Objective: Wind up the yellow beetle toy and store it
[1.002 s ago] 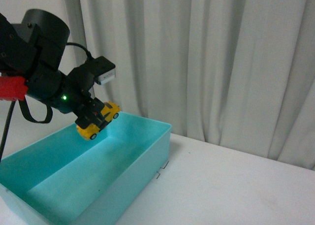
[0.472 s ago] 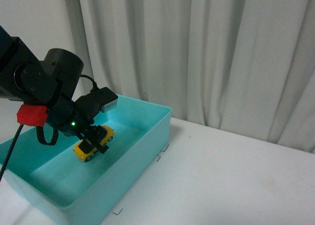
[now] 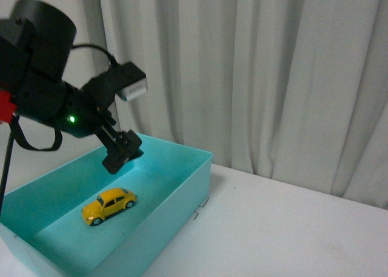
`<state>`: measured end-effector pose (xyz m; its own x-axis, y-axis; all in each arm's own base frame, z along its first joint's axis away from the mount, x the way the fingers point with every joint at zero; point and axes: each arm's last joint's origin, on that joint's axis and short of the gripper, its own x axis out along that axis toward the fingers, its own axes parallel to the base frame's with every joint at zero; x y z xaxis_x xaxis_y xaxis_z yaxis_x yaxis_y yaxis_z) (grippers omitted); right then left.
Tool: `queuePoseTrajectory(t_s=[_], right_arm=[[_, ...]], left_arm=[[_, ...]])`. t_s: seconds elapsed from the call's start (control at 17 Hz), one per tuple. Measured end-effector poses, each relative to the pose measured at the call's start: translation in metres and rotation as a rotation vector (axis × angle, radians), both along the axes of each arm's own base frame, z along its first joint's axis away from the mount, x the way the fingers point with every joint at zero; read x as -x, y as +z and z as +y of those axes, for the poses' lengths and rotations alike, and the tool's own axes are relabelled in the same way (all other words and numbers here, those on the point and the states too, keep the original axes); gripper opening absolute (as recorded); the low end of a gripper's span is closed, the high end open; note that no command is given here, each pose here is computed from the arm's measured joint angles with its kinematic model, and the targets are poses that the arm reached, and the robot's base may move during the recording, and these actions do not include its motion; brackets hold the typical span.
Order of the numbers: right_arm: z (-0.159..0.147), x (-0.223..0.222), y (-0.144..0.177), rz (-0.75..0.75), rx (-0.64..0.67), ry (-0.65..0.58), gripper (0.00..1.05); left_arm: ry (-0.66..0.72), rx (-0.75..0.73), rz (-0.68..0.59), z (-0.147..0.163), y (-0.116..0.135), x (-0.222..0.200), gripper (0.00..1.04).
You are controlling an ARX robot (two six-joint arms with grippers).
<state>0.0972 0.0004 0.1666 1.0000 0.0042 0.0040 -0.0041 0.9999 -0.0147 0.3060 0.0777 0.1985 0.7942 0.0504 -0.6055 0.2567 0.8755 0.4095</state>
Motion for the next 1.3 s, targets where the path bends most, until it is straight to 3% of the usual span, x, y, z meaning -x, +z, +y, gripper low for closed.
queuePoseTrajectory(t_s=[0.06,0.24,0.35,0.41,0.59,0.77,1.3], right_arm=[[0.0,0.0,0.0,0.001,0.0,0.0,0.98],[0.0,0.0,0.0,0.0,0.0,0.0,0.98],[0.0,0.0,0.0,0.0,0.0,0.0,0.98],[0.0,0.0,0.0,0.0,0.0,0.0,0.98],[0.0,0.0,0.0,0.001,0.0,0.003,0.98],[0.0,0.0,0.0,0.0,0.0,0.0,0.98],[0.0,0.0,0.0,0.0,0.0,0.0,0.98]], left_arm=[[-0.036,0.008,-0.057,-0.006,0.02,0.013,0.98],[-0.082,0.013,-0.16,-0.017,0.047,0.04,0.97],[-0.005,0.099,-0.497,-0.031,0.055,0.069,0.8],[0.066,0.356,-0.602,-0.05,0.047,0.122,0.55],[0.092,0.454,-0.675,-0.058,0.04,0.144,0.3],[0.113,0.492,-0.632,-0.065,0.013,0.155,0.02],[0.117,0.495,-0.647,-0.077,-0.013,0.178,0.02]])
